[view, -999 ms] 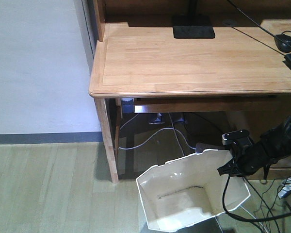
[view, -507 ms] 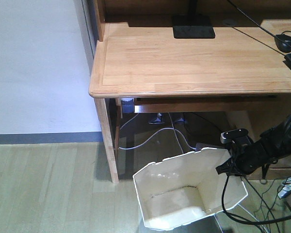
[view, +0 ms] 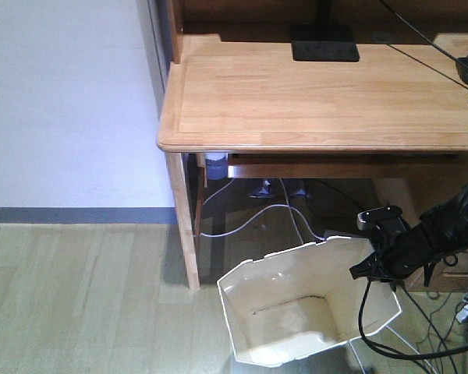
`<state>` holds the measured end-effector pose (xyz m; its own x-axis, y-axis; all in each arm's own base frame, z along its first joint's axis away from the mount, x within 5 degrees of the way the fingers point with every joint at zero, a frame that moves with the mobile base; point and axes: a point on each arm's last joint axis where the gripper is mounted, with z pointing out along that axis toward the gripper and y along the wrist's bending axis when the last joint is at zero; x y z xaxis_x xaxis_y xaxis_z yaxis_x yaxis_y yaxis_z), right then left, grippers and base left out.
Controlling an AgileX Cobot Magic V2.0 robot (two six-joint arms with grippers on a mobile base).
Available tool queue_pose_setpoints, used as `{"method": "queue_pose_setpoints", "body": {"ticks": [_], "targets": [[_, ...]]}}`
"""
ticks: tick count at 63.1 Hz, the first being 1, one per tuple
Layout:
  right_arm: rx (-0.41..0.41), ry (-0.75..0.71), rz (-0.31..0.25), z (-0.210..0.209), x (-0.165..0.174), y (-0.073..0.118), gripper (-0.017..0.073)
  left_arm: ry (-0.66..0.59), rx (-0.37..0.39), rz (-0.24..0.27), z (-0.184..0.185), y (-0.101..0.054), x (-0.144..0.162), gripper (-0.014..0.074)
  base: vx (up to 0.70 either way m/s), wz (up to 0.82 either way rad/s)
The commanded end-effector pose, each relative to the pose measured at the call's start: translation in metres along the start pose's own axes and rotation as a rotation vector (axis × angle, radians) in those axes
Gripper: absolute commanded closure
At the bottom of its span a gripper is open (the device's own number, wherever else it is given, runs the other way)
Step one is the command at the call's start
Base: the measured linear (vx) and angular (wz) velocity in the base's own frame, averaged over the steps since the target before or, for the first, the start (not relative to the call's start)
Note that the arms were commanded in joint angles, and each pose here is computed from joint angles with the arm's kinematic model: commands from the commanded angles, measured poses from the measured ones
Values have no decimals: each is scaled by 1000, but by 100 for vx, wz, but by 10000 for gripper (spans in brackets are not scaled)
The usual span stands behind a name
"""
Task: Move trash bin to bedside with robot
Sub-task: 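Hold the bin with the right gripper while the base turns toward the bed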
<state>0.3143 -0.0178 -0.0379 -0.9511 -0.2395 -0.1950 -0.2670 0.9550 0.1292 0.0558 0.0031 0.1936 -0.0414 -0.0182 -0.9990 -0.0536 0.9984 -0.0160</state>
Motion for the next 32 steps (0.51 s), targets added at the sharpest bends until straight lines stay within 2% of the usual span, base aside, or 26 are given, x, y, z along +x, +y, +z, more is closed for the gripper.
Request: {"method": "queue_pose_setpoints", "body": {"ticks": [1, 32], "targets": [[-100, -87, 10, -23, -19, 9, 566, -99, 7, -9, -2, -1, -14, 600, -6, 17], [-100, -87, 10, -23, -19, 9, 566, -99, 7, -9, -2, -1, -14, 600, -10, 31]]}}
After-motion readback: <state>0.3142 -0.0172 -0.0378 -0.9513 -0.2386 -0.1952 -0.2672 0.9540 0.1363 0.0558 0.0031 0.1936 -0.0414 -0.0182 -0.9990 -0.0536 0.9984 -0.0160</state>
